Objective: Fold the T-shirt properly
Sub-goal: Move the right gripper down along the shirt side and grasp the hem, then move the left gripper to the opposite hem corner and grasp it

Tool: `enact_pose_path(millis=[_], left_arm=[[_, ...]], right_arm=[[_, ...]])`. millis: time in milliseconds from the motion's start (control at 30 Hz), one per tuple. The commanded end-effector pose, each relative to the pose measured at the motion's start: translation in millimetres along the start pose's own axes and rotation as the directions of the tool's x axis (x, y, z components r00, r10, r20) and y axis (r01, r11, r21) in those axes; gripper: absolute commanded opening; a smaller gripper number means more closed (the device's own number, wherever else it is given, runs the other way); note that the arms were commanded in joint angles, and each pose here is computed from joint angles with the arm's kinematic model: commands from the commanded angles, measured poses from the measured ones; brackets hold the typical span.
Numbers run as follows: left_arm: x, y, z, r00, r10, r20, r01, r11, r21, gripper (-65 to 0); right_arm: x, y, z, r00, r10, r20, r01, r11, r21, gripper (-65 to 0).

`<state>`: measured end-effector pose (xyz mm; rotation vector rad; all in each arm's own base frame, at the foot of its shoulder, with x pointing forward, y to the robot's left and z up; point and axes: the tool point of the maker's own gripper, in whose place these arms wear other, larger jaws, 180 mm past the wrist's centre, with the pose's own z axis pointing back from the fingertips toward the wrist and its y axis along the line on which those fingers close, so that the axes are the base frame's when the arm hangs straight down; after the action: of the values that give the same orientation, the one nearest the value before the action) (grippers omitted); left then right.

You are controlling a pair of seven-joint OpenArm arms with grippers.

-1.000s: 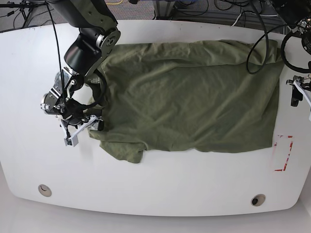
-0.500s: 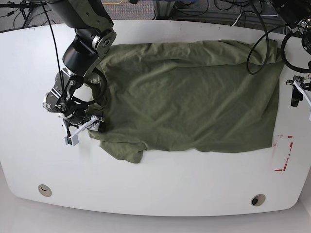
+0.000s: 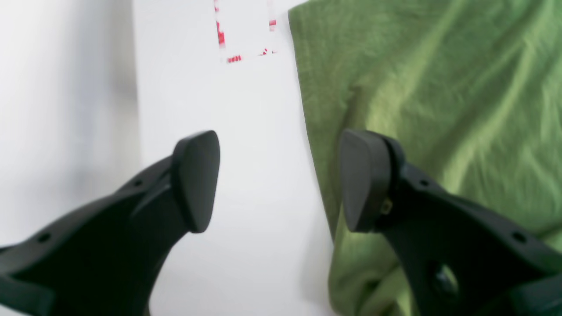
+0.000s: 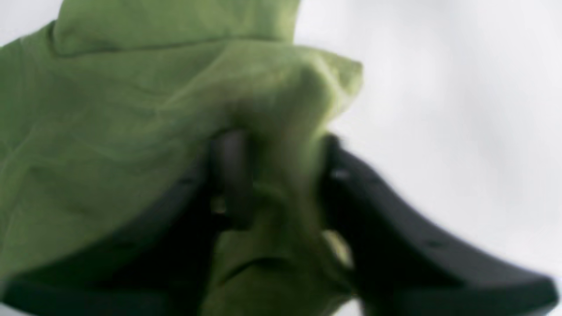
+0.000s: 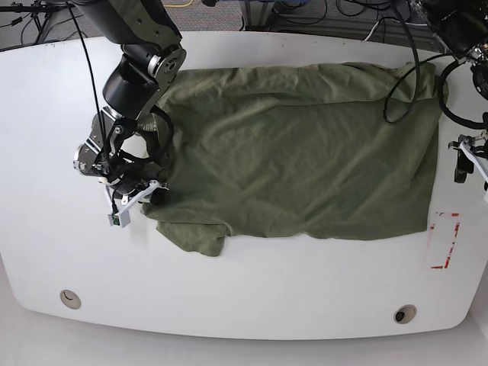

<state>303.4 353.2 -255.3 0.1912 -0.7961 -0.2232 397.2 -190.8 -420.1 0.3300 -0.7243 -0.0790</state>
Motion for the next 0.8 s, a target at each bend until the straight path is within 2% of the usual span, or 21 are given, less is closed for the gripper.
enact_pose_path(millis=[0,33,133,333,500,600,767], left_arm=[[11,20,-4,1.0,0.026,0.014,-0.027,0.999,0.041,-25.1],[12,24,-9,0.999,0.045,0.008,-0.045,0.998,0.042,-25.1],[12,33,-22,0.996,0.092,0.001,-0.092,0.995,0.04,-25.0],[19,32,-61,0.988,0.156,0.006,-0.156,0.988,-0.017,-24.3],[16,27,-97,0.97,0.243,-0.016,-0.243,0.969,-0.048,-17.5],[13,25,-116,0.948,0.317,-0.013,-0.317,0.947,-0.054,-13.2],[-1,19,-140,0.904,0.427,-0.016,-0.427,0.901,-0.079,-12.2]], right_arm=[[13,3,1,1.0,0.013,0.016,-0.013,1.0,0.003,-55.6],[14,3,1,1.0,0.015,0.016,-0.015,1.0,0.004,-59.1],[14,4,1,1.0,0.017,0.014,-0.017,1.0,0.004,-64.2],[16,9,-1,0.996,0.084,-0.006,-0.084,0.996,0.006,-64.4],[17,14,-2,0.993,0.121,-0.016,-0.12,0.993,0.012,-64.4],[17,14,-2,0.993,0.12,-0.015,-0.12,0.993,0.013,-64.4],[18,15,-2,0.993,0.117,-0.013,-0.117,0.993,0.014,-64.4]])
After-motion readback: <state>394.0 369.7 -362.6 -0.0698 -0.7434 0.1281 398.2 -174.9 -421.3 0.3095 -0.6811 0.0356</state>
